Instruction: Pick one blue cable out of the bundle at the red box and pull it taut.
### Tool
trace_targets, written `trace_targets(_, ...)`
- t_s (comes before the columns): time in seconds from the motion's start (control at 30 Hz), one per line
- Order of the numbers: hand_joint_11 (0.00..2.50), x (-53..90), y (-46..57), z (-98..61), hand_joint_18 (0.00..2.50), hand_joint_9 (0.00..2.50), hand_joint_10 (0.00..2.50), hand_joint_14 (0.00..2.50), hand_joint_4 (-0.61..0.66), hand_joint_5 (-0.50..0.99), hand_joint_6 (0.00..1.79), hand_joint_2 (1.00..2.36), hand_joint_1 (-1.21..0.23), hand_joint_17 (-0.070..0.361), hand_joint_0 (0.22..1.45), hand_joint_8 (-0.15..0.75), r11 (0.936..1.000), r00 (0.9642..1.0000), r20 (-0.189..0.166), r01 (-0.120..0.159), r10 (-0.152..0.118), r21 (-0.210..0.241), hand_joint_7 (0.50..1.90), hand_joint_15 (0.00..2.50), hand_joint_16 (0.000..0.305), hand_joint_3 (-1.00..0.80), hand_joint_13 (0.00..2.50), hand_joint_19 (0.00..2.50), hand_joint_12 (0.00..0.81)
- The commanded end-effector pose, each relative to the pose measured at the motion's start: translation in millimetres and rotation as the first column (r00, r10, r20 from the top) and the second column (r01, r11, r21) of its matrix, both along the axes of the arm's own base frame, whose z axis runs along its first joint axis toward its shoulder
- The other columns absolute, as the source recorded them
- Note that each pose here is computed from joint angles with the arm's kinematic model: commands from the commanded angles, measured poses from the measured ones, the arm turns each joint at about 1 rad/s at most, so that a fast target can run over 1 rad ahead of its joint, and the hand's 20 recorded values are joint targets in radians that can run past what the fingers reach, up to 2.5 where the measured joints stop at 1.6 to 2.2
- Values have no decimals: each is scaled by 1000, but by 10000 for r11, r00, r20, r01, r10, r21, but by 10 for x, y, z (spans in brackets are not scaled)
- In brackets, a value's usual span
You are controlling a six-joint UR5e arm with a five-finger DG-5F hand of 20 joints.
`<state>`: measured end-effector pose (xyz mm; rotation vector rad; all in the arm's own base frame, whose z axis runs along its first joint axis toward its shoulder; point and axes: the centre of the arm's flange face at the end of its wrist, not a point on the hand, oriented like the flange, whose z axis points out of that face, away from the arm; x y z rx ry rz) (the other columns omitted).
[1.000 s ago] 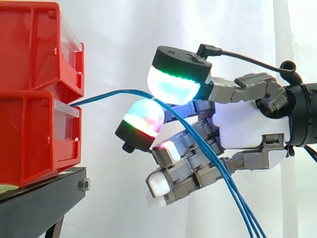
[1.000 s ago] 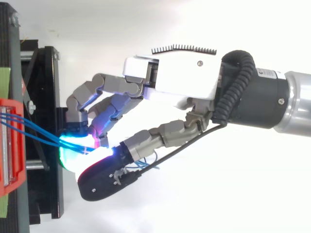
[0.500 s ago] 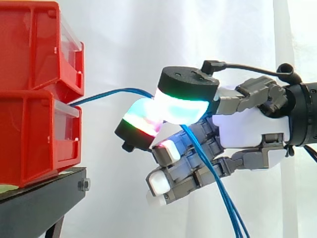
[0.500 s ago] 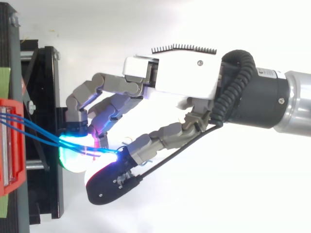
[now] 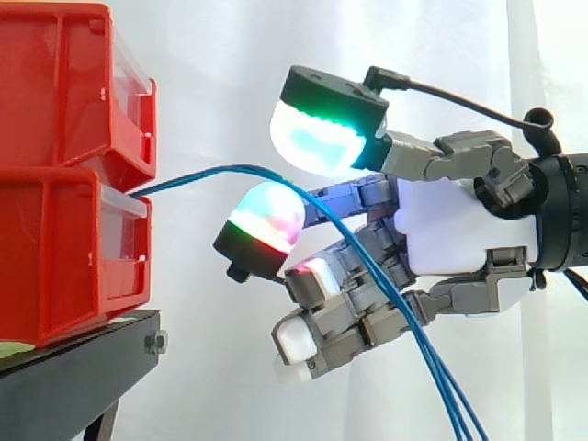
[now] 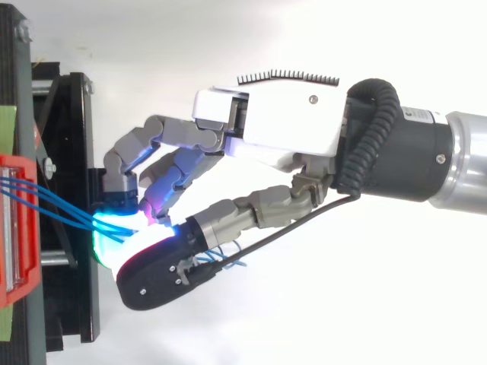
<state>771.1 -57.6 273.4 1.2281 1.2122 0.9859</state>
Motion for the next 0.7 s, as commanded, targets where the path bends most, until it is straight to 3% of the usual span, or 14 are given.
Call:
trace_targets(0.0, 1074, 1, -6, 4, 552, 970, 12, 19, 62, -184, 907, 1005, -638, 113, 597, 318, 10000, 10000, 16, 8, -9, 9, 955, 592, 50, -423, 824, 240, 382)
trace_targets(0.3, 1073, 1, 6, -9, 575, 955, 11, 19, -37, -193, 925, 1013, -780, 111, 681, 304, 10000, 10000, -15, -7, 7, 4, 981, 574, 49, -342, 826, 197, 371)
trace_targets(0.53, 1068, -3, 5, -4, 579, 936, 13, 20, -123, -204, 943, 1000, -849, 109, 790, 287, 10000, 10000, -17, -8, 8, -11, 1025, 569, 48, -500, 818, 153, 355)
trace_targets(0.67, 1066, 1, -6, -9, 597, 916, 13, 18, -71, -209, 943, 1000, -857, 109, 778, 262, 10000, 10000, -17, 8, -8, -11, 965, 556, 48, -500, 810, 135, 352)
